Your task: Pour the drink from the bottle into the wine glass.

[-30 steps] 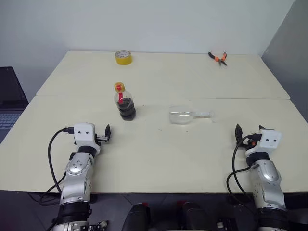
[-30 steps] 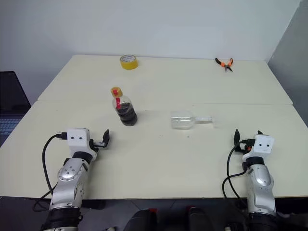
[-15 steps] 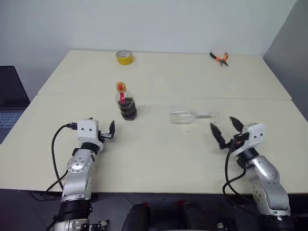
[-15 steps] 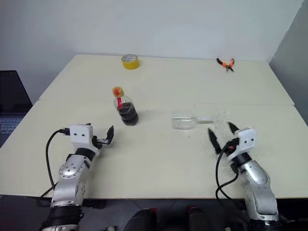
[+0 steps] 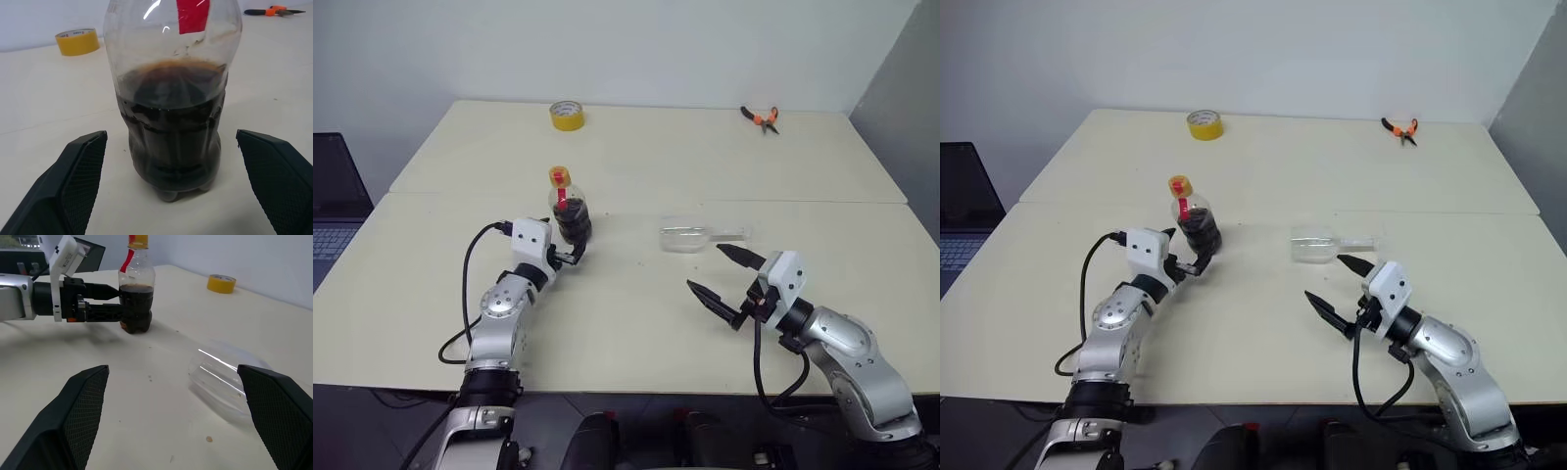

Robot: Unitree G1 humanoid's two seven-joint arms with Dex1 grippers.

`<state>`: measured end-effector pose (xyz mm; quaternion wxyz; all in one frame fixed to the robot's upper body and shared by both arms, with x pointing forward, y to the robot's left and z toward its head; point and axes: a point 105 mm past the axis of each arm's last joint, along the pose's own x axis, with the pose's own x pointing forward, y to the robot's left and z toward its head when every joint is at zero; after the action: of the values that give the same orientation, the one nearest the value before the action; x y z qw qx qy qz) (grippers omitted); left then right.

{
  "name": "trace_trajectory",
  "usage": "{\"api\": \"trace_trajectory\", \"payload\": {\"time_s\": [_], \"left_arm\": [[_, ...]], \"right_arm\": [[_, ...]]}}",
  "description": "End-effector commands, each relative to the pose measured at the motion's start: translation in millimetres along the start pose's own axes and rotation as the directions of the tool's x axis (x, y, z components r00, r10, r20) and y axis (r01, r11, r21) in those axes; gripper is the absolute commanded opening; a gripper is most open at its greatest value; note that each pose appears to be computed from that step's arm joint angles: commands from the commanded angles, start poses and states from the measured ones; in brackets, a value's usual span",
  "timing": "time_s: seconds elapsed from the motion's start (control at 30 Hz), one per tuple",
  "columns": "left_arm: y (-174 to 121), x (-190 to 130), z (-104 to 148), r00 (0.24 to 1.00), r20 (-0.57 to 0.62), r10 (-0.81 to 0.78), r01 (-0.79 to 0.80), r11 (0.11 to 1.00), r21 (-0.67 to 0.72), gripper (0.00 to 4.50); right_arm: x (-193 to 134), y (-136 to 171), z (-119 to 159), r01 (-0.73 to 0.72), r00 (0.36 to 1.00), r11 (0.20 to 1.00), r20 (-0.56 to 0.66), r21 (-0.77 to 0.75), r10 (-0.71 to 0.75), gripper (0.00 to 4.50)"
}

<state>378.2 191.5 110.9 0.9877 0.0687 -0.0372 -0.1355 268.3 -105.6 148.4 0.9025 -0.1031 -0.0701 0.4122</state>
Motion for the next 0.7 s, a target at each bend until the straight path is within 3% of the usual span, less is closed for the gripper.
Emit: {"api": "trace_trajectory", "payload": {"time_s": [0.03, 0.7], "left_arm": [[1, 7, 10, 0.999, 0.049, 0.011, -0.01, 1.0, -0.024, 4.48], [-2, 42, 18, 0.996, 0.085, 0.02, -0.012, 0.996, -0.094, 4.48]], "right_arm": [[2, 4, 16, -0.03, 0.999, 0.999, 0.042, -0.041, 0.032, 4.5], [9, 6, 19, -0.04, 0.998, 0.998, 0.056, -0.04, 0.042, 4.5]]}}
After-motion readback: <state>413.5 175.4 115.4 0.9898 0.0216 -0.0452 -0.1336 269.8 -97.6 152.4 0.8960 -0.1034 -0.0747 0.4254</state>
